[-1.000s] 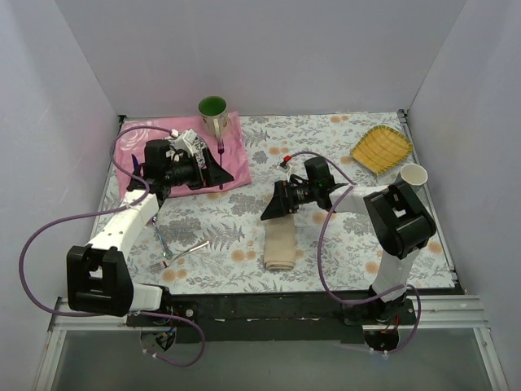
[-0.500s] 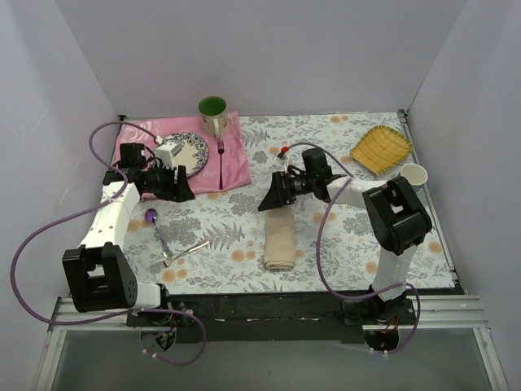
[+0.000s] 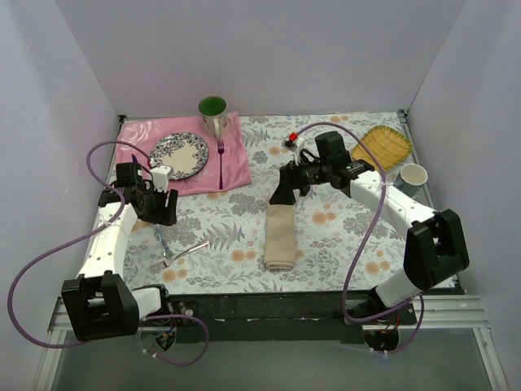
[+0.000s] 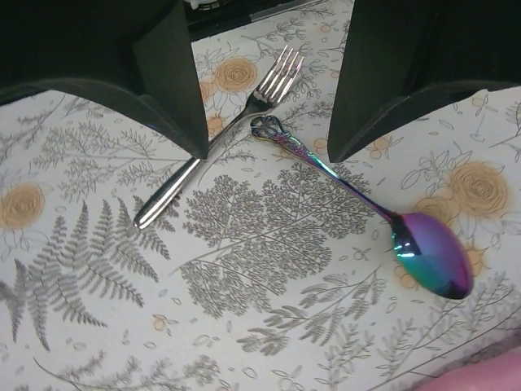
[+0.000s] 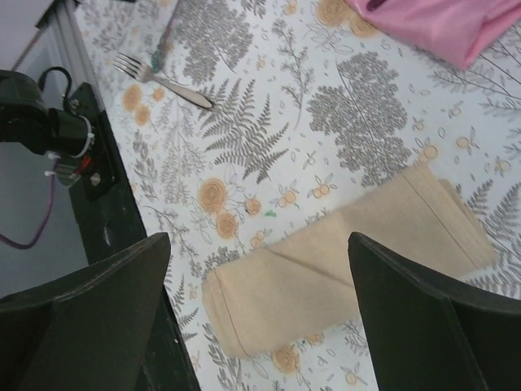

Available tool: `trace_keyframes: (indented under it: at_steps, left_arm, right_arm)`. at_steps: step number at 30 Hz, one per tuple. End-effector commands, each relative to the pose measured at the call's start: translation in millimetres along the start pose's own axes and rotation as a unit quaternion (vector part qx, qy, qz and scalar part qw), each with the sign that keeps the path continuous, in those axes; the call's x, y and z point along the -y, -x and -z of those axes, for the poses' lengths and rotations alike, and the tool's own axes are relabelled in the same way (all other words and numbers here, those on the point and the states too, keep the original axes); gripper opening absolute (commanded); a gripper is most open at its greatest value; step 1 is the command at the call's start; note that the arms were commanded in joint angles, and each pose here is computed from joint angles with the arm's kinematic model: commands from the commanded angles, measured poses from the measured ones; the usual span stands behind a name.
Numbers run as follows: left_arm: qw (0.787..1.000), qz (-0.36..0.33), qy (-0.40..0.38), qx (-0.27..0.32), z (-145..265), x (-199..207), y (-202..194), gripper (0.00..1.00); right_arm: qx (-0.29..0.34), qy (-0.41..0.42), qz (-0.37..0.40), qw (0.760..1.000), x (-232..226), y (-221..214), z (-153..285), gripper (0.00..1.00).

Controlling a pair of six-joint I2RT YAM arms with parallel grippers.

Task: Fold the napkin into a case and place the utensils inside
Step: Pick up the spoon from the corner of the board.

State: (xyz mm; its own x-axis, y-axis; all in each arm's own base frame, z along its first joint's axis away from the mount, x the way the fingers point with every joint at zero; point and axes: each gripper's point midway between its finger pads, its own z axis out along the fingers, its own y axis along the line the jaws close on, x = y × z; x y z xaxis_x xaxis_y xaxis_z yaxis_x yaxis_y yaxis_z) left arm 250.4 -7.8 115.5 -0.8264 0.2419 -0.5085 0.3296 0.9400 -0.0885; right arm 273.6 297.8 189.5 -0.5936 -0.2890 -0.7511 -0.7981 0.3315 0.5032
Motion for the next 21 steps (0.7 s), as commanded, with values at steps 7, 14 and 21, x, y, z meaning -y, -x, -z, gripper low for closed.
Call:
trace_keyframes:
  at_steps: [7,14,21]
  left_arm:
    - [0.964,0.244,0.106,-0.024,-21,-73,-2,0.49]
    - [0.956,0.281,0.057,-0.058,-37,-63,-20,0.49]
    - [0.95,0.297,0.046,-0.083,-61,-63,-34,0.46]
  right_arm:
    - [-0.005,-0.081,0.021,0.996,5,13,25,0.99]
    - [0.012,-0.084,0.034,0.996,5,29,27,0.99]
    - [0.014,-0.081,0.021,0.996,5,29,23,0.99]
